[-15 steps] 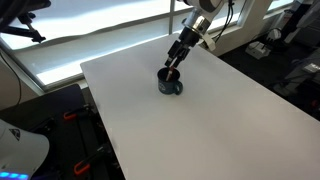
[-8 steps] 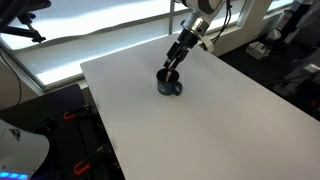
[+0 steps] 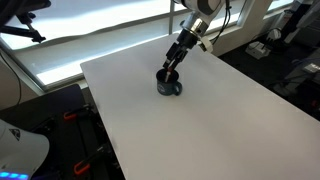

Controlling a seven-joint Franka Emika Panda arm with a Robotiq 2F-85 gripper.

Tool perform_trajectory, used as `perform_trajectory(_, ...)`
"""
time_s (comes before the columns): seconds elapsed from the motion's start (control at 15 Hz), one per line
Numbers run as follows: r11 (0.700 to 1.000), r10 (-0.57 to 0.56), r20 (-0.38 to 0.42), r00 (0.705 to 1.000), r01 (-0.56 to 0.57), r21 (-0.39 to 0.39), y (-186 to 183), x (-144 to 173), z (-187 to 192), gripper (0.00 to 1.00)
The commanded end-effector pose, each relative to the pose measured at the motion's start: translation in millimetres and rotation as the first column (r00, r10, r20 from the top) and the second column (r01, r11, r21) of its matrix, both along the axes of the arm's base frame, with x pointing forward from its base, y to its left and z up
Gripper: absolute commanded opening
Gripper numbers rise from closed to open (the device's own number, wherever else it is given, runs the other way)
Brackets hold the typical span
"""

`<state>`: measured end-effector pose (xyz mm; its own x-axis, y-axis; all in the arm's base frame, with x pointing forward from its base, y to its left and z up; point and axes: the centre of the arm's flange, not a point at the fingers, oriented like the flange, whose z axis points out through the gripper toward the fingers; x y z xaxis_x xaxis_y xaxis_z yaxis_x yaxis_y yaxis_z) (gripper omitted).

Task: Remove the marker from the blue cup and put it on the table

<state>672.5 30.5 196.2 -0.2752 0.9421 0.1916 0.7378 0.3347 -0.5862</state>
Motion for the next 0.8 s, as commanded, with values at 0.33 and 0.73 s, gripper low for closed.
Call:
perform_trajectory(0.33, 0.999, -0.039, 0.013, 0.999, 0.038, 0.036, -3.1, -16.5, 3.3, 0.3)
perform_trajectory(0.73, 0.998, -0.045, 0.013, 0.999, 0.045, 0.046, -5.5, -18.6, 1.6, 0.36)
